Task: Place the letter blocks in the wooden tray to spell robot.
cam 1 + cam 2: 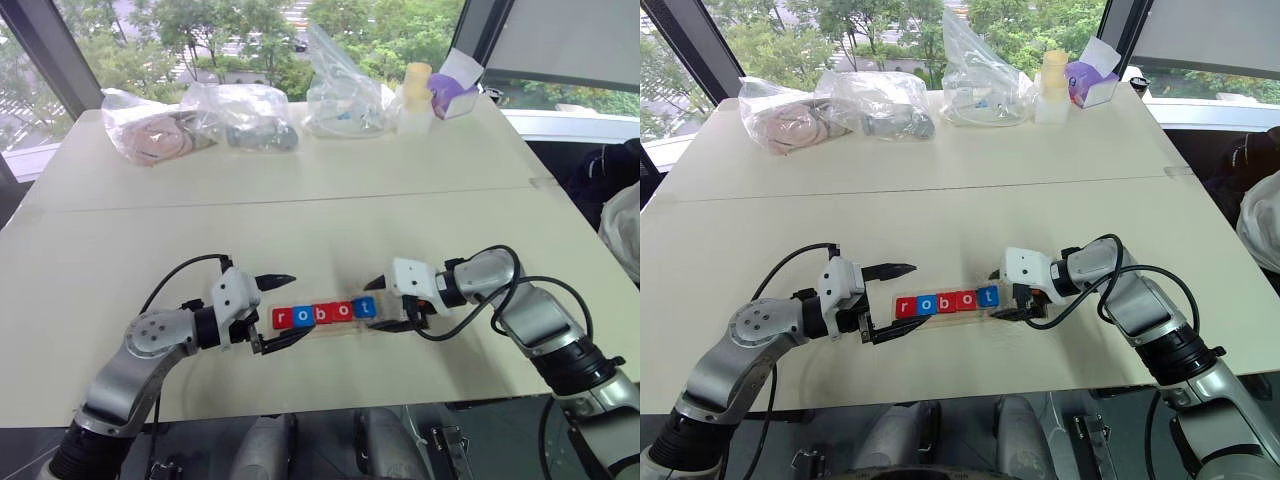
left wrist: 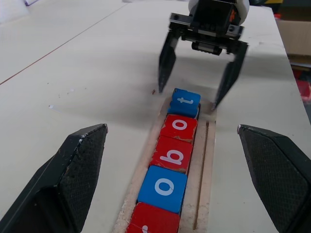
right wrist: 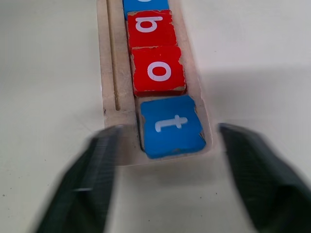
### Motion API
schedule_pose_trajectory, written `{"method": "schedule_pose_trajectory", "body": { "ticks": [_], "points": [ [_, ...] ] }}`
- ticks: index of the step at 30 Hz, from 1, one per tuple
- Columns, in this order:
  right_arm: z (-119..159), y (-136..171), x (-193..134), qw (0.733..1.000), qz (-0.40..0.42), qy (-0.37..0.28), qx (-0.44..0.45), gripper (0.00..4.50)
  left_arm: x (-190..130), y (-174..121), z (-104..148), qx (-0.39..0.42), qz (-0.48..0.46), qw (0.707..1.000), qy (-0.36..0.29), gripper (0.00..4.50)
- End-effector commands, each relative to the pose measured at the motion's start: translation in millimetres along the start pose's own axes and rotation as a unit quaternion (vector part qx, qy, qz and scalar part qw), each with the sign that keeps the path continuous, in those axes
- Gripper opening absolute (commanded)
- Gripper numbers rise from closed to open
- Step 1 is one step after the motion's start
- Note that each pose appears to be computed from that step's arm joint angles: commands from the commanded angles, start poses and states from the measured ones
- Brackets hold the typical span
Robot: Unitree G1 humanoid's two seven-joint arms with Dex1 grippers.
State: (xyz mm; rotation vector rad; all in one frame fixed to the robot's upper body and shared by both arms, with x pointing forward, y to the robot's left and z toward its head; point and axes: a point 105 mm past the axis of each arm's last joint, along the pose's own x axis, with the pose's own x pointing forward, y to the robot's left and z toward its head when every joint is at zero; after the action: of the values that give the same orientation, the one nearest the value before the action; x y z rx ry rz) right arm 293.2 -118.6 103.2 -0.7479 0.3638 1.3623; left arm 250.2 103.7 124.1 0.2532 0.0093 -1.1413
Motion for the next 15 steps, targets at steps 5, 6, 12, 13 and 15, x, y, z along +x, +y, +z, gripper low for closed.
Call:
{"method": "schedule_pose_trajectory", "body": {
  "ticks": [5, 6, 12, 13, 15],
  "points": [
    [17.1, -14.3, -6.2, 0.999, -0.033, -0.021, -0.012, 4.46, 1.7, -2.8, 9.7, 0.020, -0.004, 1.000, -0.014, 4.50],
    [17.4, -18.0, -9.0, 0.999, -0.041, -0.021, -0.009, 4.46, 1.7, -2.8, 9.7, 0.020, -0.004, 1.000, -0.014, 4.50],
    [14.4, -30.8, -33.0, 0.998, -0.062, -0.005, -0.003, 4.46, 2.5, -2.5, 9.5, 0.021, -0.004, 1.000, -0.015, 4.50],
    [15.0, -32.6, -35.5, 0.998, -0.066, -0.006, 0.001, 4.46, 2.7, -2.6, 9.4, 0.020, -0.005, 1.000, -0.015, 4.50],
    [14.5, -38.9, -39.2, 0.996, -0.083, -0.006, 0.002, 4.46, 2.9, -2.7, 9.4, 0.020, -0.005, 1.000, -0.015, 4.50]
  ]
}}
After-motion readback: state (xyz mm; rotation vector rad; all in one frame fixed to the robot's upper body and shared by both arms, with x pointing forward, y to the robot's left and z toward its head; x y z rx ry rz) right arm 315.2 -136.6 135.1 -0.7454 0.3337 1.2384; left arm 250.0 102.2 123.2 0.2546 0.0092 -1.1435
